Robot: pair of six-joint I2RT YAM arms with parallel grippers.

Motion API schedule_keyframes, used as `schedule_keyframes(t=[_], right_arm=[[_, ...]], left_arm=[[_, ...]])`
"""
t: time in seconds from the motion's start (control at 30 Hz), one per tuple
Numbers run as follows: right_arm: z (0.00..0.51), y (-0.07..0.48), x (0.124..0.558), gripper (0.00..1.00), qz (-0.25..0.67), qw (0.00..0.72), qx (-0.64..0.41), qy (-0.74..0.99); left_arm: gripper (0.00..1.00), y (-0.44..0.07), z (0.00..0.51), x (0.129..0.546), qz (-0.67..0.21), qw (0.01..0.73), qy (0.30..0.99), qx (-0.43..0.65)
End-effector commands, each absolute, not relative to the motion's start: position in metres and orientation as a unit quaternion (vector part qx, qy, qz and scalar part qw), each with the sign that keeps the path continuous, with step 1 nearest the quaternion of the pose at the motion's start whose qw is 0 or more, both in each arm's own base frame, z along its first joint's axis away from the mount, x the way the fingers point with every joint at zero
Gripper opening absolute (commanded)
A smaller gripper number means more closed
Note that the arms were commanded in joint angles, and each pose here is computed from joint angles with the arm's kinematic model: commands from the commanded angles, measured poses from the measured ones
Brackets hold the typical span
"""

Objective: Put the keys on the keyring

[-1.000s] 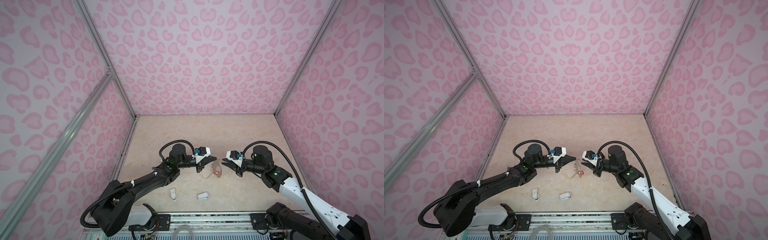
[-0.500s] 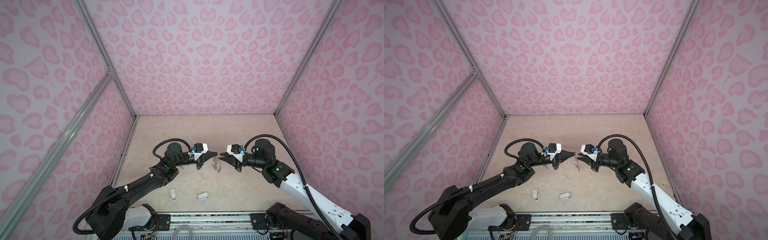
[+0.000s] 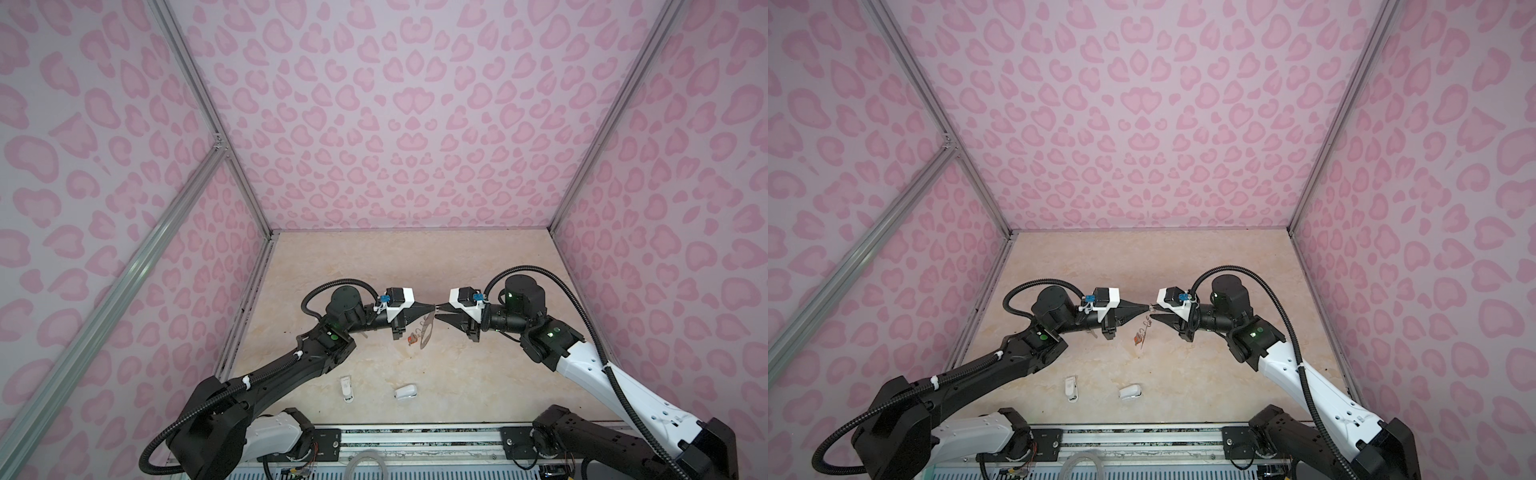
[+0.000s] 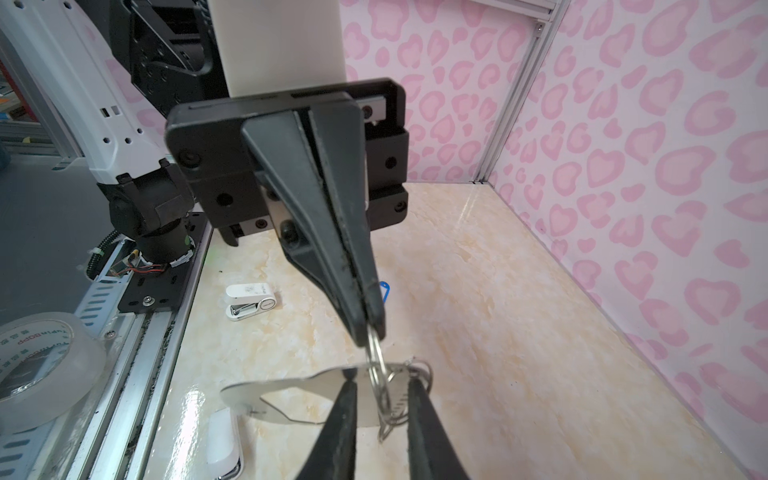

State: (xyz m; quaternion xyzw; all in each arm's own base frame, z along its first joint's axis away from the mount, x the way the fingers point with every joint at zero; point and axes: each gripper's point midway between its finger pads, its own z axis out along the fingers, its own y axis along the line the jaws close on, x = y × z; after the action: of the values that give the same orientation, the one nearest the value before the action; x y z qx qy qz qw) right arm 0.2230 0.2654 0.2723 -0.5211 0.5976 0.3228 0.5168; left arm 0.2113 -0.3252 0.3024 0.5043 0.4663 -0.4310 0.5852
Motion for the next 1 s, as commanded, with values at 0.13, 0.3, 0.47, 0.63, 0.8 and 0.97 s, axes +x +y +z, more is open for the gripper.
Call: schedule_keyframes(t=[0.13,0.3,0.47,0.63,0.8,0.97], right_arm=[[0.289,0.269,0.219,0.23,0.356,0.529,-0.504,0.582],[0.293,0.268,0.216,0.22,0.362,0.532,-0.501,0.579],[0.294,0.268,0.215,0.20,0.364,0.532,-0.500,0.578],[0.296,0.268,0.214,0.17,0.366,0.533,-0.501,0.576],[0.296,0.269,0.213,0.07,0.368,0.533,-0.503,0.572],[0.296,0.269,0.213,0.00,0.367,0.535,-0.504,0.570]], left_arm=[[0.03,-0.323,0.318,0.208,-0.427,0.607,0.437,0.508],[0.03,-0.322,0.318,0.208,-0.429,0.605,0.437,0.508],[0.03,-0.322,0.317,0.207,-0.430,0.603,0.438,0.509],[0.03,-0.322,0.318,0.205,-0.435,0.601,0.434,0.511],[0.03,-0.323,0.317,0.204,-0.439,0.596,0.435,0.513],[0.03,-0.324,0.317,0.204,-0.443,0.592,0.436,0.513]])
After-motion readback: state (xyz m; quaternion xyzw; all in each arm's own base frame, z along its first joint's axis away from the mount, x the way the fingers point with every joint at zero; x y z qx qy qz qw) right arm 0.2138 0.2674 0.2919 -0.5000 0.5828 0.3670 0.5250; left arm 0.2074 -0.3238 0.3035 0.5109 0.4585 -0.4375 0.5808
